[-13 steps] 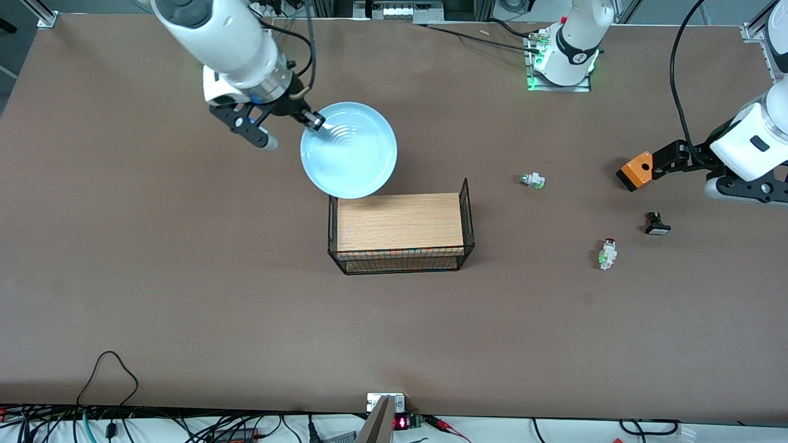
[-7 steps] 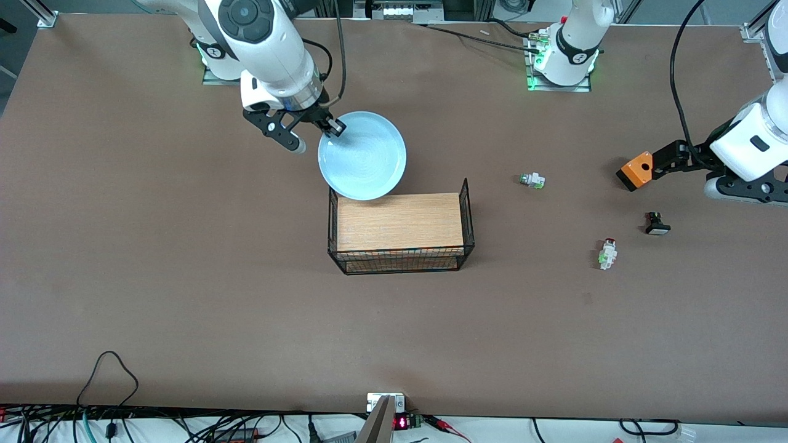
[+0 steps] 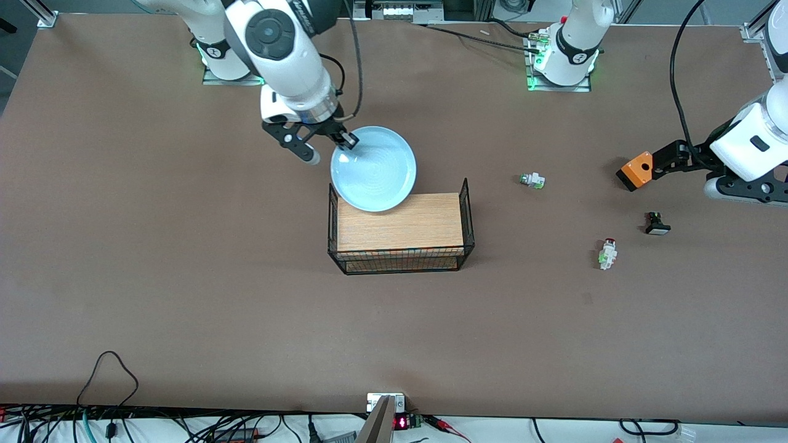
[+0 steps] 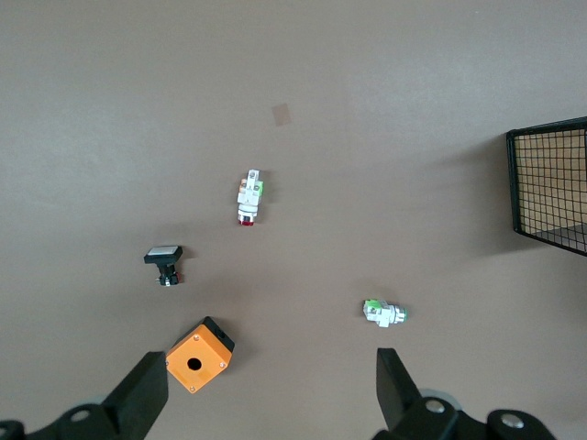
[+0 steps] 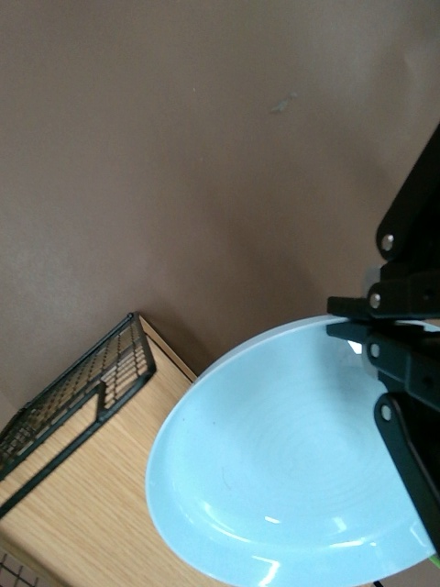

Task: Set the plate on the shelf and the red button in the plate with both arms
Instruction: 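Lower the plate onto the wooden box with the right gripper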

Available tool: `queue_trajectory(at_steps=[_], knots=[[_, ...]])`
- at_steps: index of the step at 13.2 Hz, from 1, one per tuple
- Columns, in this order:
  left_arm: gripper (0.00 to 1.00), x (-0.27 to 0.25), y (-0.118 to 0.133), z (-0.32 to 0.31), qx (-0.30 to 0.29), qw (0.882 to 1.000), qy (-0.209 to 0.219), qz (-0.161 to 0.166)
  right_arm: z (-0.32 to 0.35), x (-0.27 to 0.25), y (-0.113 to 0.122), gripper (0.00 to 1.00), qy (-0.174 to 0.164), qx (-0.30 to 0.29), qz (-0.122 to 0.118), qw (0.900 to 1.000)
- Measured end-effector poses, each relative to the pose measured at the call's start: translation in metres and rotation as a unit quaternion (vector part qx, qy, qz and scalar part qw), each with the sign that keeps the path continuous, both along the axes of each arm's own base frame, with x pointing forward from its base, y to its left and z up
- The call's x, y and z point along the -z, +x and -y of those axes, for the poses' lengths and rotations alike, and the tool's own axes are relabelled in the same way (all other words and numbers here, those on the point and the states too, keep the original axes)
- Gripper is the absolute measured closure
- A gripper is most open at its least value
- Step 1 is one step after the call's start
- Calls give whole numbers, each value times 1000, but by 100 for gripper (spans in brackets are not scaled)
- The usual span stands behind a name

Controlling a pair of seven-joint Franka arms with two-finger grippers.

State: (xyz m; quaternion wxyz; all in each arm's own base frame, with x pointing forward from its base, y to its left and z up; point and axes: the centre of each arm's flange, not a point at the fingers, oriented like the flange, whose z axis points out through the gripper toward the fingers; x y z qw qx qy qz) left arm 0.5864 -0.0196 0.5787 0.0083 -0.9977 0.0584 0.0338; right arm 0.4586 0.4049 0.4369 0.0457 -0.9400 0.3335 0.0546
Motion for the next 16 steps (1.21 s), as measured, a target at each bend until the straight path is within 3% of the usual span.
queue_trajectory(at_steps=[16], knots=[[0, 0, 0, 0, 0, 1000, 0, 0, -25, 65, 30, 97, 24, 23, 66, 997]])
